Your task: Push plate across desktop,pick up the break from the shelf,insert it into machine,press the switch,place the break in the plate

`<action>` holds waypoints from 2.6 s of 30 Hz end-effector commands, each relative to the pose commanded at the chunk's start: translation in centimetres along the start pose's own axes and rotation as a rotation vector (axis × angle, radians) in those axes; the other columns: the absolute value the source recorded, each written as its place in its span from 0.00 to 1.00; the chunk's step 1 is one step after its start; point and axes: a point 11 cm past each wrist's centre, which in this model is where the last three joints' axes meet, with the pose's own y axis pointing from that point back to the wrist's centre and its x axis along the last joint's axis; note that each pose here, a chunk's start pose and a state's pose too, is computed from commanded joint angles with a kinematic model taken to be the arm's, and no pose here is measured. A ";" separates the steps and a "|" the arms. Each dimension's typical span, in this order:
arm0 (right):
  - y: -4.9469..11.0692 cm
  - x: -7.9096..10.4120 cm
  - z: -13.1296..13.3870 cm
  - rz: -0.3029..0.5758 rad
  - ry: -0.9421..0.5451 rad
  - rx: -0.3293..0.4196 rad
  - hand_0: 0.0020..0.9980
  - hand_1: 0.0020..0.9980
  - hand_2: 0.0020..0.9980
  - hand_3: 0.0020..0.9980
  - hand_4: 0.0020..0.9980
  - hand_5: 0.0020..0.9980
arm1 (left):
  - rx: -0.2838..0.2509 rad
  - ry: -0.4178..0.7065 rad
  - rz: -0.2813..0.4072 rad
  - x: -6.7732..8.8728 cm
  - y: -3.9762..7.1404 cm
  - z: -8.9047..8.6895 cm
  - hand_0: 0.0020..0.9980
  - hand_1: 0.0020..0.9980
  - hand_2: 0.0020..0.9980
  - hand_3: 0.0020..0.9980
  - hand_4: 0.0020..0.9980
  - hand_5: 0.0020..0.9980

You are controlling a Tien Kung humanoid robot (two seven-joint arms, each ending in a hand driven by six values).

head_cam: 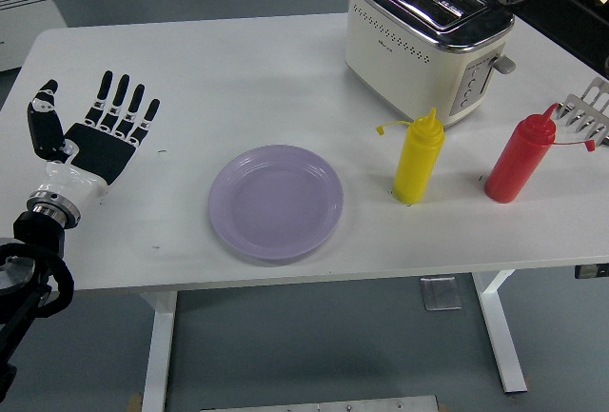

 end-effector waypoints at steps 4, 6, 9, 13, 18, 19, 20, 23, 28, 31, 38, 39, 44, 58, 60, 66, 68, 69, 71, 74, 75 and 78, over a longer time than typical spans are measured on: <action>0.9 -2.0 -0.8 -0.092 -0.049 0.006 0.32 0.43 0.46 0.44 0.34 0.00 | -0.002 0.000 0.001 0.0 0.0 0.1 0.81 0.74 0.73 0.74 0.71 1.00; 1.3 -3.0 -0.9 -0.137 -0.075 -0.001 0.32 0.43 0.46 0.44 0.34 0.00 | -0.003 0.000 0.002 0.1 0.0 0.1 0.81 0.74 0.73 0.74 0.71 1.00; 1.9 -4.6 -0.8 -0.208 -0.115 -0.018 0.32 0.43 0.46 0.44 0.34 0.00 | -0.007 0.000 0.004 0.2 0.0 0.2 0.81 0.74 0.73 0.74 0.71 1.00; 2.8 -6.9 -0.6 -0.299 -0.162 -0.042 0.30 0.42 0.45 0.44 0.32 0.00 | -0.009 -0.001 0.004 0.2 0.0 0.2 0.81 0.74 0.73 0.74 0.71 1.00; 3.7 -9.5 0.1 -0.395 -0.203 -0.083 0.29 0.41 0.44 0.43 0.32 0.00 | -0.010 -0.001 0.005 0.2 0.0 0.2 0.81 0.74 0.73 0.74 0.71 1.00; 3.8 -10.0 0.3 -0.413 -0.210 -0.094 0.29 0.41 0.44 0.43 0.32 0.00 | -0.010 -0.001 0.005 0.3 0.0 0.3 0.81 0.74 0.73 0.74 0.71 1.00; 4.0 -10.6 0.5 -0.433 -0.218 -0.106 0.29 0.41 0.44 0.43 0.32 0.00 | -0.010 -0.001 0.006 0.3 0.0 0.3 0.81 0.74 0.73 0.74 0.71 1.00; 4.4 -12.0 1.0 -0.478 -0.236 -0.140 0.28 0.40 0.43 0.43 0.33 0.00 | -0.011 -0.001 0.008 0.4 0.0 0.3 0.81 0.74 0.73 0.74 0.71 1.00; 5.0 -14.3 1.8 -0.521 -0.237 -0.180 0.28 0.40 0.43 0.43 0.33 0.00 | -0.018 -0.002 0.019 0.8 -0.1 0.4 0.81 0.74 0.73 0.74 0.71 1.00; 5.3 -15.3 2.1 -0.540 -0.233 -0.193 0.28 0.40 0.43 0.43 0.33 0.00 | -0.021 -0.003 0.022 0.9 -0.2 0.5 0.81 0.74 0.73 0.74 0.71 1.00; 5.9 -17.8 2.4 -0.584 -0.227 -0.216 0.28 0.40 0.43 0.42 0.33 0.00 | -0.029 -0.005 0.024 1.0 -0.2 0.6 0.81 0.74 0.73 0.74 0.71 1.00; 6.0 -18.0 2.5 -0.588 -0.228 -0.219 0.28 0.40 0.43 0.42 0.33 0.00 | -0.030 -0.005 0.024 1.0 -0.2 0.7 0.81 0.74 0.73 0.74 0.71 1.00; 6.5 -19.3 2.4 -0.624 -0.249 -0.237 0.27 0.40 0.43 0.42 0.32 0.00 | -0.041 -0.006 0.028 1.2 -0.2 1.0 0.81 0.74 0.72 0.74 0.71 1.00; 6.6 -21.6 1.8 -0.661 -0.335 -0.232 0.26 0.39 0.42 0.41 0.32 0.00 | -0.059 -0.009 0.034 1.5 -0.2 1.5 0.81 0.74 0.72 0.74 0.71 1.00; 6.5 -21.7 1.8 -0.658 -0.347 -0.228 0.26 0.40 0.42 0.41 0.31 0.00 | -0.062 -0.009 0.036 1.6 -0.2 1.5 0.81 0.74 0.72 0.74 0.71 1.00; 6.3 -22.1 1.9 -0.656 -0.363 -0.229 0.26 0.40 0.43 0.42 0.30 0.00 | -0.066 -0.008 0.040 1.7 -0.2 1.6 0.81 0.74 0.72 0.74 0.71 1.00; 6.3 -22.3 2.0 -0.657 -0.369 -0.231 0.26 0.40 0.43 0.42 0.30 0.00 | -0.067 -0.009 0.040 1.7 -0.2 1.7 0.81 0.74 0.72 0.74 0.71 1.00; 6.3 -22.4 2.0 -0.658 -0.371 -0.233 0.26 0.40 0.43 0.42 0.30 0.00 | -0.067 -0.009 0.040 1.7 -0.2 1.7 0.81 0.74 0.72 0.74 0.71 1.00; 6.4 -22.7 2.1 -0.662 -0.376 -0.238 0.26 0.41 0.45 0.43 0.28 0.00 | -0.069 -0.008 0.041 1.8 -0.2 1.7 0.81 0.74 0.72 0.74 0.71 1.00; 6.5 -23.2 2.2 -0.670 -0.383 -0.247 0.26 0.41 0.45 0.43 0.28 0.00 | -0.071 -0.009 0.043 1.8 -0.2 1.7 0.81 0.74 0.72 0.74 0.71 1.00; 6.6 -23.3 2.2 -0.671 -0.385 -0.249 0.26 0.41 0.45 0.43 0.28 0.00 | -0.071 -0.009 0.043 1.8 -0.2 1.8 0.81 0.74 0.72 0.74 0.71 1.00; 6.6 -23.5 2.4 -0.673 -0.391 -0.255 0.26 0.41 0.45 0.43 0.28 0.00 | -0.073 -0.009 0.046 1.9 -0.3 1.8 0.81 0.74 0.72 0.74 0.72 1.00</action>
